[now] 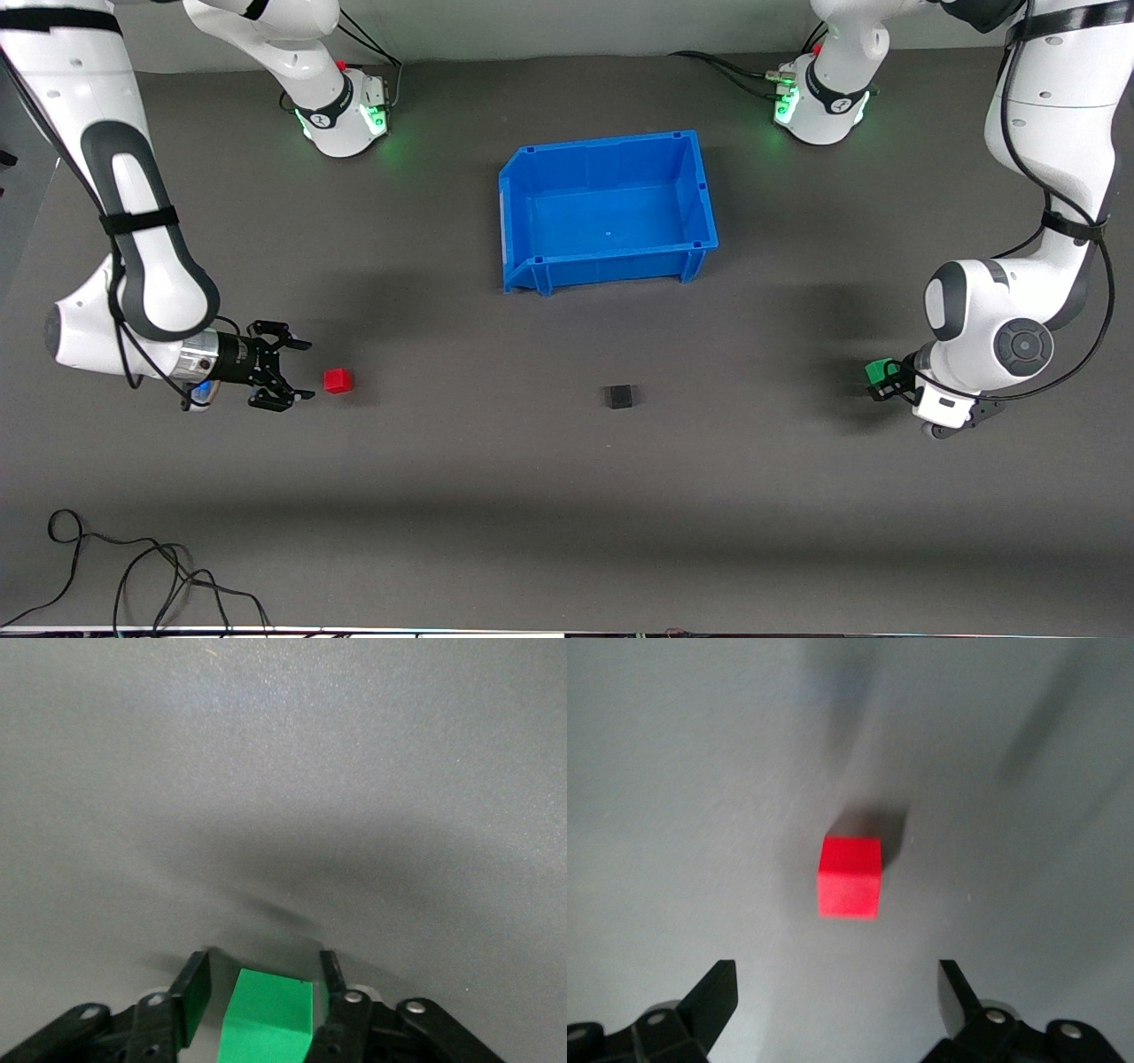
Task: Attach green and red cubes to black cube
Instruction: 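Grasp the red cube with the right gripper while the left gripper grasps the green cube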
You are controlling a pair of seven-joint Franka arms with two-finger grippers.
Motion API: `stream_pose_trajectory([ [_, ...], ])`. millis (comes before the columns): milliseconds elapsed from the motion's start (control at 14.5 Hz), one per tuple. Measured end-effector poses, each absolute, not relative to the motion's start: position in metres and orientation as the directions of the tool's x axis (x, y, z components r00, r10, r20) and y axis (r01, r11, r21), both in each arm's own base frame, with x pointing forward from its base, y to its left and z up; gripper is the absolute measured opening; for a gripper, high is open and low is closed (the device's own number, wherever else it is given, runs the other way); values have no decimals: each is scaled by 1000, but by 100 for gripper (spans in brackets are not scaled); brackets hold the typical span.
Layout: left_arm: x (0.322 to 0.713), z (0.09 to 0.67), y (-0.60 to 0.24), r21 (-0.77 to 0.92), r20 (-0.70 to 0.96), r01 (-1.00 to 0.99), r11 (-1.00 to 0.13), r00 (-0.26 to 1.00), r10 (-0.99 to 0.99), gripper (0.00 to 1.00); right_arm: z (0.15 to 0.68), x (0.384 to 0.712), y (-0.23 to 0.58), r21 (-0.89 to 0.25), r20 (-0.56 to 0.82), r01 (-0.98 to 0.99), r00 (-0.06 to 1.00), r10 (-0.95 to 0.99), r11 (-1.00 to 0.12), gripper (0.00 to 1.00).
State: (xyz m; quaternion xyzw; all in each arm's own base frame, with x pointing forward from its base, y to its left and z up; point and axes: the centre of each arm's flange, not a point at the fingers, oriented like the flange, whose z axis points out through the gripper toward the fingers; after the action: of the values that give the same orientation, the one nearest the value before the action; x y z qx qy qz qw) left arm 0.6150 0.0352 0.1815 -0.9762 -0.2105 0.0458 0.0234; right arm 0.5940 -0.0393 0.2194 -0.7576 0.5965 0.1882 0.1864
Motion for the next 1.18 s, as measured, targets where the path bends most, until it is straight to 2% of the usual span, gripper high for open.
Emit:
stream_pose_trajectory([
  [69, 614, 181, 35, -68, -85, 407, -911, 907, 412, 49, 206, 593, -42, -62, -509, -975, 217, -833, -216, 100],
  [415, 611, 181, 35, -87, -120, 403, -911, 904, 411, 50, 164, 586, -43, -55, -534, -978, 200, -821, -203, 100],
  [553, 611, 181, 34, -87, -120, 402, -912, 904, 410, 48, 159, 585, -42, -48, -538, -978, 195, -820, -202, 100],
  [623, 611, 181, 34, -87, -120, 401, -912, 904, 410, 38, 158, 584, -42, -47, -538, -978, 194, -820, -201, 100],
  [692, 611, 181, 34, -87, -120, 401, -912, 904, 409, 38, 158, 585, -42, -48, -538, -978, 195, -820, -201, 95],
  [761, 611, 182, 34, -87, -119, 401, -912, 905, 409, 37, 158, 585, -42, -49, -538, -978, 196, -820, -202, 86],
  [1038, 621, 197, 36, -90, -113, 419, -904, 897, 427, 37, 159, 586, -43, -53, -537, -977, 200, -819, -205, 41],
  [1176, 628, 218, 35, -108, -127, 462, -880, 872, 473, 37, 161, 588, -43, -59, -537, -977, 203, -819, -204, 40],
])
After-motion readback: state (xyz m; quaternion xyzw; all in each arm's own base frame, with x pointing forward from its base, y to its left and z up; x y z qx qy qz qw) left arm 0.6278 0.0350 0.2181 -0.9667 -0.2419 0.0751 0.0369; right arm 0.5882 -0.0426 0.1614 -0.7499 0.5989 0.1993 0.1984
